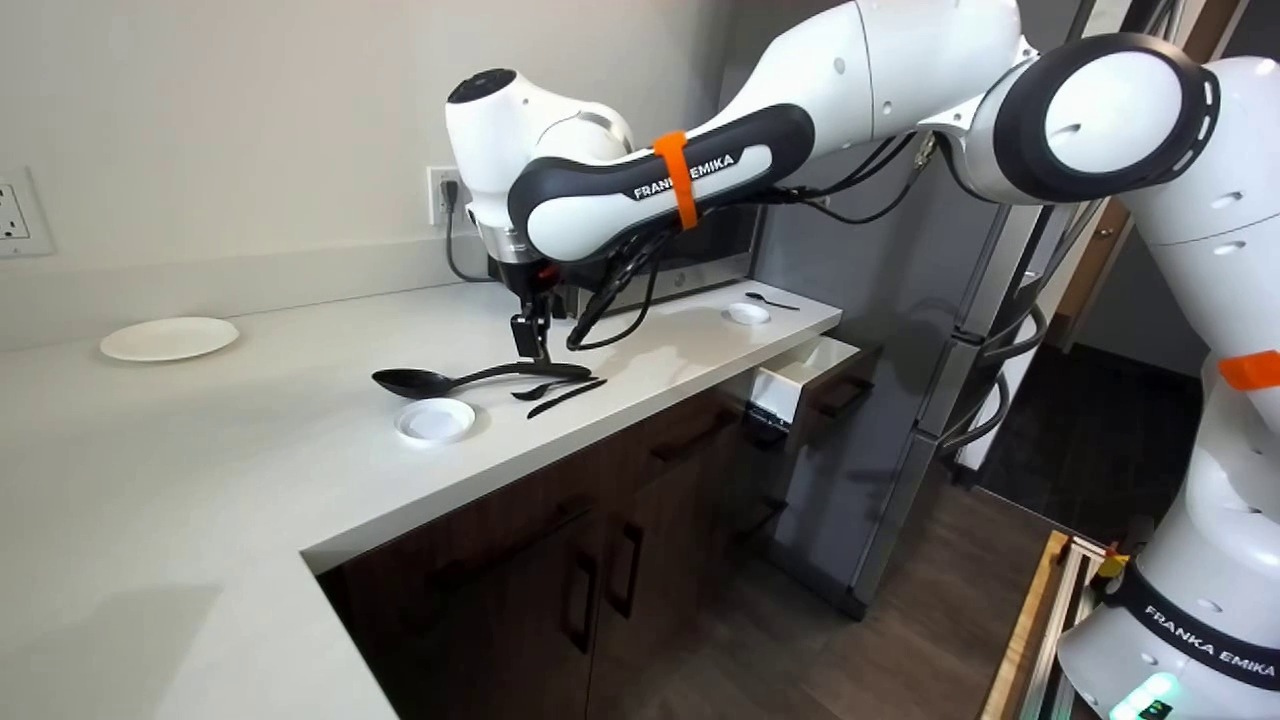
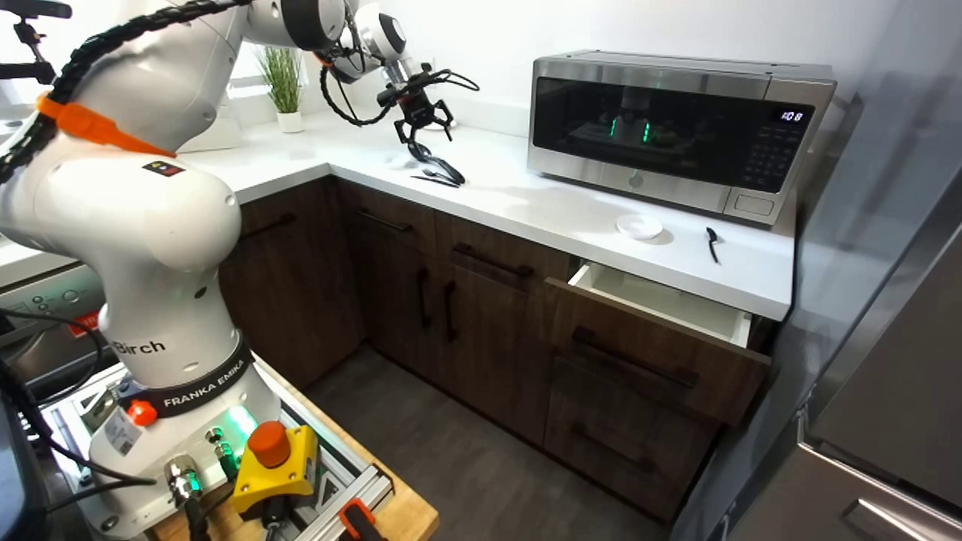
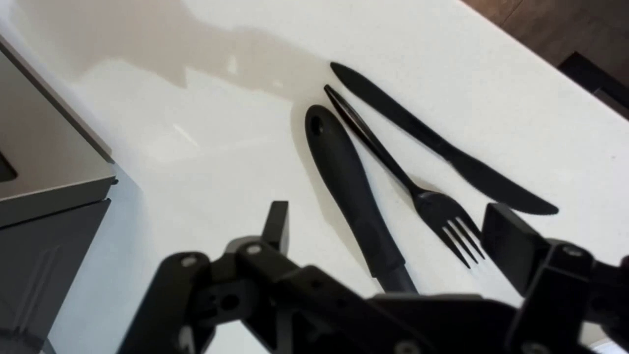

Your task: Move the spoon on the counter to the open drawer

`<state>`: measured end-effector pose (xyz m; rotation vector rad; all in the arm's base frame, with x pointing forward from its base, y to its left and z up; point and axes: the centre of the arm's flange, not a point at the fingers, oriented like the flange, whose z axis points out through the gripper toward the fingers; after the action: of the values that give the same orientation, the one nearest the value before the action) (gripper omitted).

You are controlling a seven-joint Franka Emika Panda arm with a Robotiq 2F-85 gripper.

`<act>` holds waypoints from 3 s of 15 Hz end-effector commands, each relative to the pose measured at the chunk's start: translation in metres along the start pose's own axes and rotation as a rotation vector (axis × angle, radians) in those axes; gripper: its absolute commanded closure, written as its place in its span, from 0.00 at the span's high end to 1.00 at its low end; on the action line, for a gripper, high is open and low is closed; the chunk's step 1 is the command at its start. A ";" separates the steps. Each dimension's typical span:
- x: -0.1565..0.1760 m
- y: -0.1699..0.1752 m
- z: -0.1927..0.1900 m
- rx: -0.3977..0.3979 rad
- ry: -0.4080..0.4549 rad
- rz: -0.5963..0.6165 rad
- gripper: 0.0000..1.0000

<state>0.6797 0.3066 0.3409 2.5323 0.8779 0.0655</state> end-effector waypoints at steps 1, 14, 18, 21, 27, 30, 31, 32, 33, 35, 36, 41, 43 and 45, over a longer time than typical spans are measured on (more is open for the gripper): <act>0.026 0.010 0.002 0.061 0.022 -0.081 1.00; 0.038 0.007 0.019 0.132 0.127 -0.105 1.00; 0.063 0.005 0.023 0.144 0.195 -0.150 1.00; 0.065 0.007 0.031 0.145 0.180 -0.146 1.00; 0.071 0.025 0.046 0.175 0.186 -0.104 0.62; 0.071 0.024 0.056 0.207 0.161 -0.096 0.38; 0.070 0.023 0.060 0.216 0.149 -0.100 0.31; 0.069 0.022 0.063 0.224 0.143 -0.102 0.22; 0.067 0.021 0.064 0.232 0.142 -0.108 0.15; 0.064 0.019 0.062 0.228 0.152 -0.111 0.01; 0.060 0.016 0.056 0.216 0.164 -0.114 0.00; 0.039 0.003 -0.003 0.178 0.297 -0.132 0.04; 0.026 0.001 -0.032 0.124 0.327 -0.129 0.04; 0.007 0.002 -0.053 0.069 0.325 -0.119 0.04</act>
<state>0.7282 0.3456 0.3638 2.6338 1.2058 0.4029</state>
